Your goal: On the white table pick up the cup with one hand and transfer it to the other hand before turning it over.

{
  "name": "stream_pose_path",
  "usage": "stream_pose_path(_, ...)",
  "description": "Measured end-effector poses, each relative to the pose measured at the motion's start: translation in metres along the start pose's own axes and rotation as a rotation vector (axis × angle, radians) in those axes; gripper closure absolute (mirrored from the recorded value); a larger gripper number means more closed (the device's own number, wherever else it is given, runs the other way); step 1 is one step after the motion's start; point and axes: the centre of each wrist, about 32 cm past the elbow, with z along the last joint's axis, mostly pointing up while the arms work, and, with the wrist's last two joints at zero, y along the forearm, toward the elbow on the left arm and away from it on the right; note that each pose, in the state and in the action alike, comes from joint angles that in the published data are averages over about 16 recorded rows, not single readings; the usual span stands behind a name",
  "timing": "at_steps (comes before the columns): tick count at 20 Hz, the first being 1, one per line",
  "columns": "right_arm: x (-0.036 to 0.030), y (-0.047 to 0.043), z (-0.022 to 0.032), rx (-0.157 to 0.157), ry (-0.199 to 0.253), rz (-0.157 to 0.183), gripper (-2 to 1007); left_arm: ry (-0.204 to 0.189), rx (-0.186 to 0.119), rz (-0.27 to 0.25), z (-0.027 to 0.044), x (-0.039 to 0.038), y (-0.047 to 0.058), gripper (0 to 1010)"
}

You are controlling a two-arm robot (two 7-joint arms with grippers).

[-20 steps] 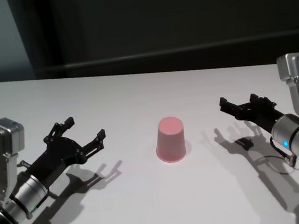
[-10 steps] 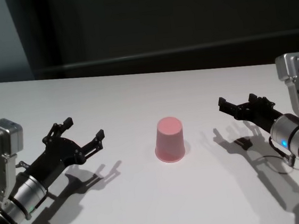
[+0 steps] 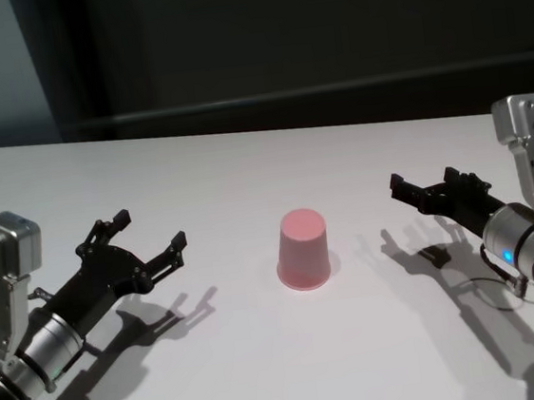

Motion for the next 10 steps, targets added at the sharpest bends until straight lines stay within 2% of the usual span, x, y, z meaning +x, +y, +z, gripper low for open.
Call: stream_pose_path(10,0.0,0.0,0.0,0.0,0.0,0.0,5,0.0,0.0,0.0,0.0,0.0,0.0,9)
